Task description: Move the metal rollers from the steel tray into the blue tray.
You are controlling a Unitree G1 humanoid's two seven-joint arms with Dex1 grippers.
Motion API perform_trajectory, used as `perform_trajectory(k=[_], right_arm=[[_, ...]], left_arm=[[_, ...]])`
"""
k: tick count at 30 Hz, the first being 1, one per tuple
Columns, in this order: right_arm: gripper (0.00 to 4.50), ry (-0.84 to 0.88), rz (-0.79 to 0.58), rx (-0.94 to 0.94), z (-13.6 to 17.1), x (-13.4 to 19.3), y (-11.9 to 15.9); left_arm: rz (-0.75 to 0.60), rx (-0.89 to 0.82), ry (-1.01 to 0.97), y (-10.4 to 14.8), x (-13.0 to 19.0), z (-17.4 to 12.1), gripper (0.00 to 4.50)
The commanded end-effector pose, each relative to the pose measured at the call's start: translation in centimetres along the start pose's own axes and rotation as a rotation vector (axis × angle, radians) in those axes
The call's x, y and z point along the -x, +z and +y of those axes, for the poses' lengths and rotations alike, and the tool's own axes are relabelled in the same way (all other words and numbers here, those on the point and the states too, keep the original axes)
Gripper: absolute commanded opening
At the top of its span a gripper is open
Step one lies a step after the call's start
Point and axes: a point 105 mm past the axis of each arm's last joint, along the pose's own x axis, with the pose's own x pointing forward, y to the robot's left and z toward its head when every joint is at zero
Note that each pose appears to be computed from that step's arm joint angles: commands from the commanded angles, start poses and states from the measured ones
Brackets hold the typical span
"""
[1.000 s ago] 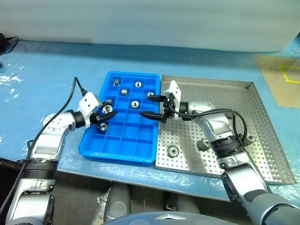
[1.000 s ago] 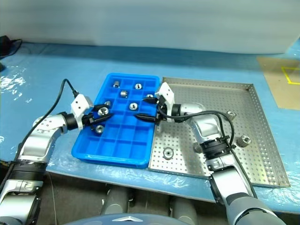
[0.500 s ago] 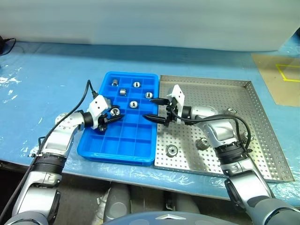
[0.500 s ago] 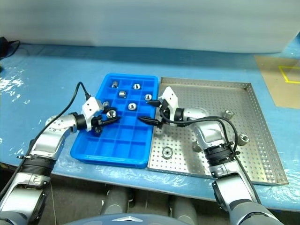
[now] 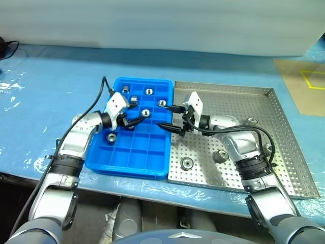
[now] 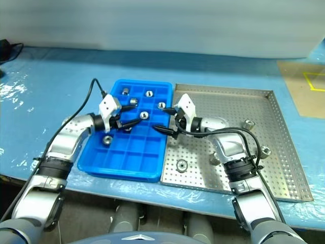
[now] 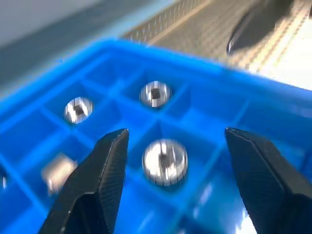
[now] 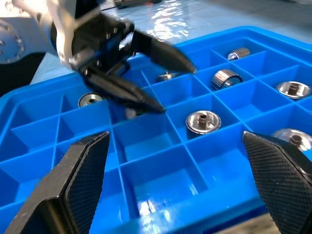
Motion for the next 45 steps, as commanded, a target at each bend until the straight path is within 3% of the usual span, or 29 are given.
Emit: perform_trajectory(k=[1,5,11,19,25,28,34,45], right_arm=[[4.50,-0.097,-0.078,0.049,-1.3,1.8,2.6],[4.50,-0.184,-0.093,0.056,-2.1,3.7,3.3],[4.50,-0.410,-0.051,0.067,-3.2,9.6,2.6],[4.50,-0.515,0.021,0.001,1.4,13.9,0.6],[4.50,-0.586,0.066,-0.077,4.3,15.1,-1.0],[4.50,-0.609,0.072,-0.088,4.8,15.2,-1.2],[4.50,-0.668,0.073,-0.100,5.1,15.7,-1.4],[4.50,-0.689,0.087,-0.092,4.8,15.8,-1.7]], left_arm=[[-0.091,-0.021,-0.084,3.0,-1.6,-0.5,3.30],[-0.093,-0.032,-0.179,3.0,-3.7,-1.7,3.30],[-0.105,-0.061,-0.349,3.4,-7.5,-4.0,3.30],[-0.141,-0.094,-0.601,4.7,-11.5,-9.0,3.30],[-0.137,-0.135,-0.783,4.5,-13.3,-13.8,3.30],[-0.118,-0.156,-0.829,4.0,-13.4,-14.8,3.30],[0.003,-0.215,-0.801,1.9,-14.0,-15.0,3.30],[0.066,-0.192,-0.776,0.2,-14.4,-15.7,3.30]])
